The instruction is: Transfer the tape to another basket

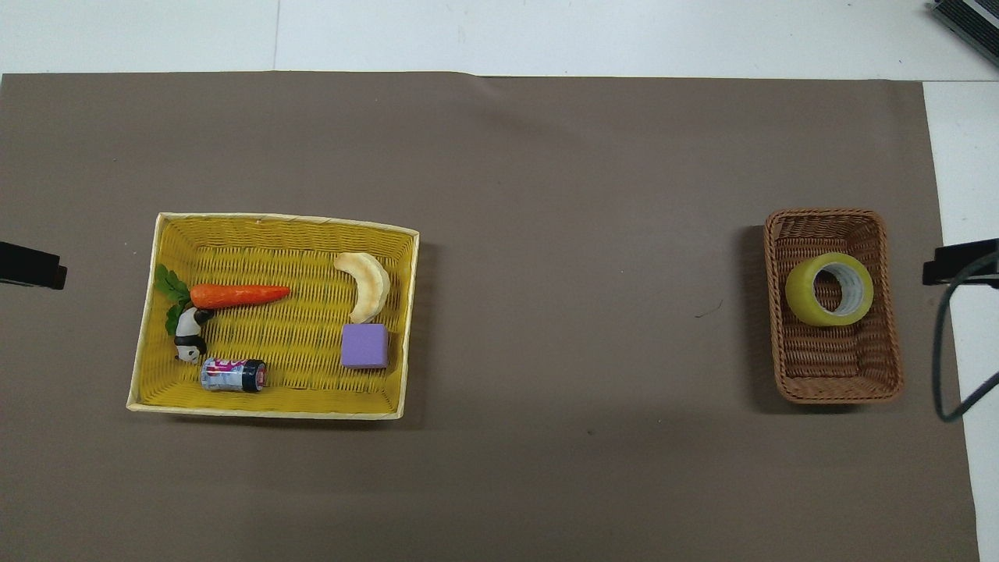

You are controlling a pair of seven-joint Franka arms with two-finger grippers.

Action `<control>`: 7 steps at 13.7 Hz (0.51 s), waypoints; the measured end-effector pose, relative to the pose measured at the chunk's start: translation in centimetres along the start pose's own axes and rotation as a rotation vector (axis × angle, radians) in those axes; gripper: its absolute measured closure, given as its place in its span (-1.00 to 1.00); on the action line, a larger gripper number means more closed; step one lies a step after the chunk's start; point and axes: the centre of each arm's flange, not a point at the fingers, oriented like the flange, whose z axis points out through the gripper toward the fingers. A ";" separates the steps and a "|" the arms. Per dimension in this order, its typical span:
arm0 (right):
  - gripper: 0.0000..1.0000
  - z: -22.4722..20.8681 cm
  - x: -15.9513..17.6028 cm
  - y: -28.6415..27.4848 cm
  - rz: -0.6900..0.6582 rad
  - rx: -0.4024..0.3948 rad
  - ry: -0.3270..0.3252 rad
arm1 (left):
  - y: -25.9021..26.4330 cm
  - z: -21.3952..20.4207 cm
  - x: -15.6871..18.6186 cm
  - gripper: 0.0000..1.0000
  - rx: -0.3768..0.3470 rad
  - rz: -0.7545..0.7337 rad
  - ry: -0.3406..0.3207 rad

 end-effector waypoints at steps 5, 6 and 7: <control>-1.00 -1.4 0.7 5.2 -0.065 0.003 0.047 | 0.0 0.0 0.0 -1.00 0.000 0.000 0.000; -1.00 -1.2 1.0 6.2 -0.061 0.009 0.042 | 0.0 0.0 0.0 -1.00 0.000 0.000 0.000; -1.00 -0.9 1.2 6.6 -0.057 0.017 0.030 | 0.0 0.0 0.0 -1.00 0.000 0.000 0.000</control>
